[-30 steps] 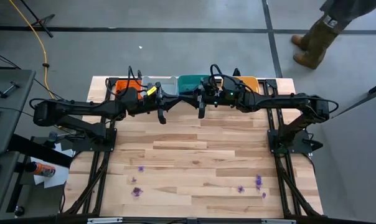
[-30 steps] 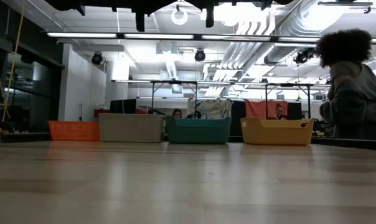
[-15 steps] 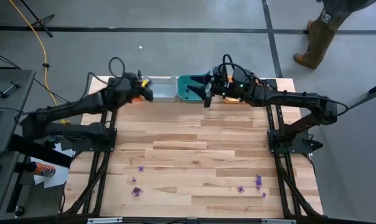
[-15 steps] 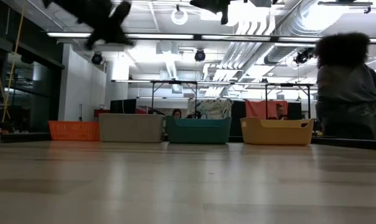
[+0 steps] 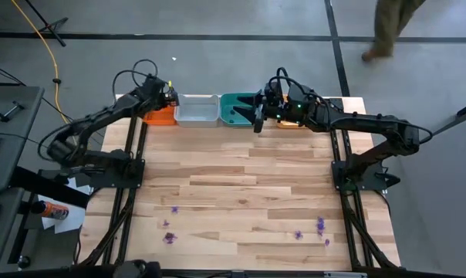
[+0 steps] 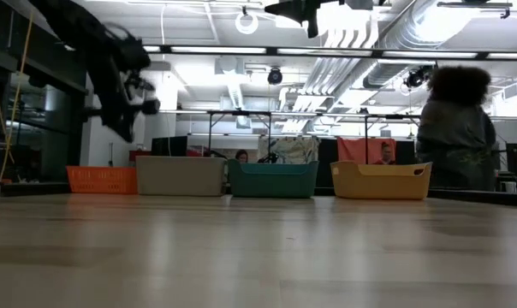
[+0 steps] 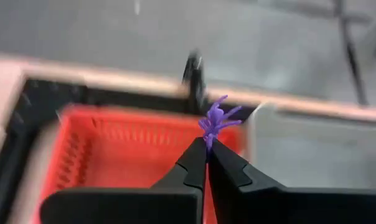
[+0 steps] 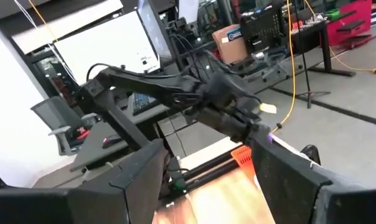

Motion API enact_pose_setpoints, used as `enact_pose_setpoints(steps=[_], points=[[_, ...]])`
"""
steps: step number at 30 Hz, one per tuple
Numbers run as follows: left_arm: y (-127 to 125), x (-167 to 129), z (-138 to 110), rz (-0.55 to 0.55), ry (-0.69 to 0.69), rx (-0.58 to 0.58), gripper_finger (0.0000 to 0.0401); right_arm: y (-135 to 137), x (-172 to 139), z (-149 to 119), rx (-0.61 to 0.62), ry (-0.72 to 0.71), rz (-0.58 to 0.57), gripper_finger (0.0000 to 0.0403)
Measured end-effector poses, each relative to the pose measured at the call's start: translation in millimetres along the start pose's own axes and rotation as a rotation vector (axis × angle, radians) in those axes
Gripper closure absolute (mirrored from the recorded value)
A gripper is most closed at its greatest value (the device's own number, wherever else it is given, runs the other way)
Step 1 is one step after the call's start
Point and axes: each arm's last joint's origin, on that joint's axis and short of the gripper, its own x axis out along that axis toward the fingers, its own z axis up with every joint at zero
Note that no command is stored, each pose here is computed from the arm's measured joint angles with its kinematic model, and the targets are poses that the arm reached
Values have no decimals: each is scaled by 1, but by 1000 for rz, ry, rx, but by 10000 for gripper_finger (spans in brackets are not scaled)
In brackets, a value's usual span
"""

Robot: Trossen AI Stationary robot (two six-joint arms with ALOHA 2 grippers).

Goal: Sort Halloween decoration
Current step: Put the violet spider into the orange bin

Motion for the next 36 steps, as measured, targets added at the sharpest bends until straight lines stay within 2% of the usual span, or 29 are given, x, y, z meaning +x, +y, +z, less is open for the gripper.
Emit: enact_pose_setpoints(steps=[5, 10, 22, 26, 28, 32, 36], points=[[0, 25, -7, 14, 120, 15, 400, -1, 0, -2, 39, 18, -7, 165], [1, 29, -10, 35, 153, 26, 385, -1, 0, -2, 44, 22, -9, 165], [3, 15, -6, -7, 136, 14, 284, -1, 0, -3, 42, 34, -7, 165], [2, -4, 0, -134, 106, -31, 260, 3, -9, 6, 11, 13, 9, 165], [1, -19, 7, -239, 56, -73, 254, 6, -19, 12, -28, 7, 11, 165], [-4, -56, 21, -522, -72, -97, 252, 9, -38, 19, -80, 51, 0, 165], [-12, -98, 24, -819, -184, -33, 255, 11, -55, 19, -82, 135, -27, 165]])
